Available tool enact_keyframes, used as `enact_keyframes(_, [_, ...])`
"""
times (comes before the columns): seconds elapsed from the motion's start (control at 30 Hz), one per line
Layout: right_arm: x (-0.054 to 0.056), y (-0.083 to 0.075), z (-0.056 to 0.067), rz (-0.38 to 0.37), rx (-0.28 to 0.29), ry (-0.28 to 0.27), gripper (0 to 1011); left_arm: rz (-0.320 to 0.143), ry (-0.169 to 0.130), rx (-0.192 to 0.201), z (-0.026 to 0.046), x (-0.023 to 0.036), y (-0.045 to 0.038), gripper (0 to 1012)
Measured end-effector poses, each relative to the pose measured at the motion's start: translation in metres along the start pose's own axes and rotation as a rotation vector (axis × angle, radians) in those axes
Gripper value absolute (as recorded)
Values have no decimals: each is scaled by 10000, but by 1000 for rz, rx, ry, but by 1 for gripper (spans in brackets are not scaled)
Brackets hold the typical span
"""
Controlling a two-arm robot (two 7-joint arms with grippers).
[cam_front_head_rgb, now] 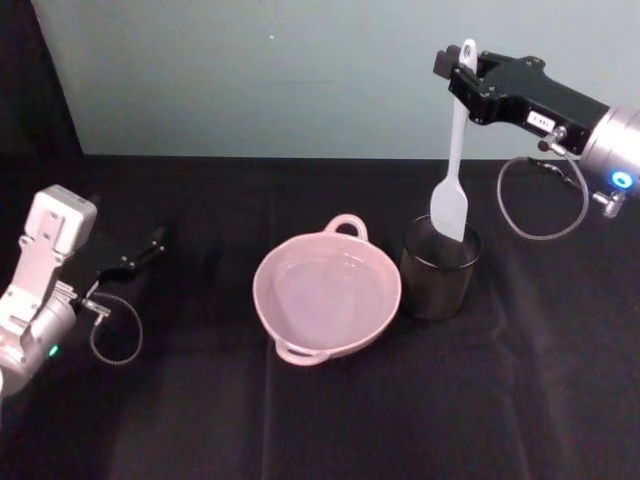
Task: Use the one hand to pick up the spoon and stir the clear water in the bowl.
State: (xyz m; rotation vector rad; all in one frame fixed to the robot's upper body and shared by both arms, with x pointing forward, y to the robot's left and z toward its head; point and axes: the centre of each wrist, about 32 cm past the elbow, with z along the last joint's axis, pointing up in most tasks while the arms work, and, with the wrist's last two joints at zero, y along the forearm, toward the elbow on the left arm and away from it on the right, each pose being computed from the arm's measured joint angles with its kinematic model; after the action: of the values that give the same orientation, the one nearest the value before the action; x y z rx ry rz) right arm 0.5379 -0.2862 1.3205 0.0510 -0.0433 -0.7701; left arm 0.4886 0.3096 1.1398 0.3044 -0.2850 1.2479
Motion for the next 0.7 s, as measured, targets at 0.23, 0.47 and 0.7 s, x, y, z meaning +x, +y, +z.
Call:
enact_keyframes(0.23, [4, -26, 9, -7, 42, -8, 111, 0, 0, 0, 0, 0, 0, 1011])
enact_keyframes(0.47, [4, -28, 4, -9, 46, -8, 112, 0, 0, 0, 0, 0, 0, 1011])
enact_keyframes(0.7, [3, -24, 8, -7, 42, -7, 112, 0, 0, 0, 0, 0, 0, 1011])
